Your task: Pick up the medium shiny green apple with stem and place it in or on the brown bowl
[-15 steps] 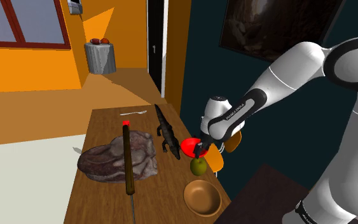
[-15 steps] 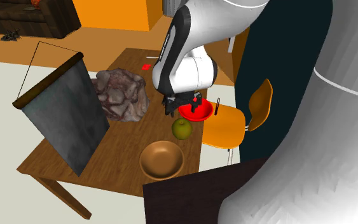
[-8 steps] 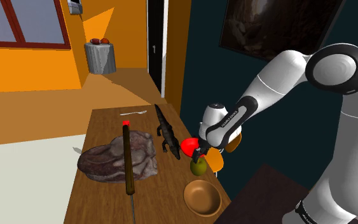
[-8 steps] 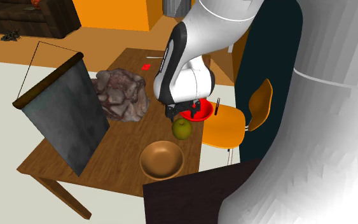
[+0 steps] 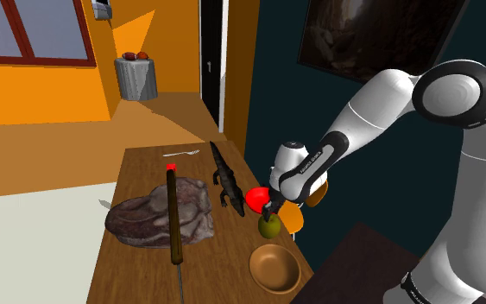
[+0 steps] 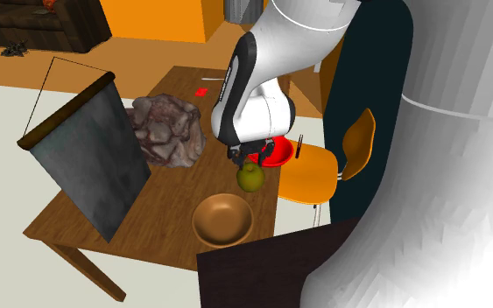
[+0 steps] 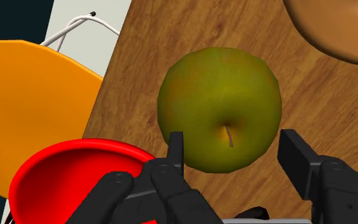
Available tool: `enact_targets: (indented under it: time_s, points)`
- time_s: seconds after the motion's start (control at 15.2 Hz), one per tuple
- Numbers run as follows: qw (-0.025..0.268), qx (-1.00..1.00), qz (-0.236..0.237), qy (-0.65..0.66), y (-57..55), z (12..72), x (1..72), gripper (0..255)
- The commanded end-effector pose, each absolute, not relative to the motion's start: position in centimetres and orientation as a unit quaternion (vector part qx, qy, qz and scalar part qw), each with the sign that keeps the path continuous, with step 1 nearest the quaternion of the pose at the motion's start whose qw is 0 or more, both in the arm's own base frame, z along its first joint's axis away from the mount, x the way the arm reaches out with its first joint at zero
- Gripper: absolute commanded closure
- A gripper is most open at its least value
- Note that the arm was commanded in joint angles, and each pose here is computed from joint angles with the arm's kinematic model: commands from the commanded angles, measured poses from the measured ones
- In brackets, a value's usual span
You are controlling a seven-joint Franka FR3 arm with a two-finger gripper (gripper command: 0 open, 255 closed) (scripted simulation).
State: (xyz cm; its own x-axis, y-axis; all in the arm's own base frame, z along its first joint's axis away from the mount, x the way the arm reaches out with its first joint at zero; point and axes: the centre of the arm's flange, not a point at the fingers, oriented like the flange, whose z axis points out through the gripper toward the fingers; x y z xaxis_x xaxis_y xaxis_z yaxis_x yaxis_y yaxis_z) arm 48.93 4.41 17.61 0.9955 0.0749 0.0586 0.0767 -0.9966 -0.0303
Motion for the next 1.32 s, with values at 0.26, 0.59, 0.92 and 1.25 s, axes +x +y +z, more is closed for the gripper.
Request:
enact_targets:
  time_s: [0.26, 0.59, 0.92, 1.25]
  points:
    - [0.016, -0.999, -0.029, -0.038, 4.4, 17.6, 49.0, 255]
    - [0.016, -0.999, -0.029, -0.038, 4.4, 18.1, 48.9, 255]
    - [0.016, -0.999, -0.029, -0.038, 4.4, 20.8, 48.9, 255]
    - [0.016, -0.999, -0.029, -0.038, 4.4, 23.4, 48.9, 255]
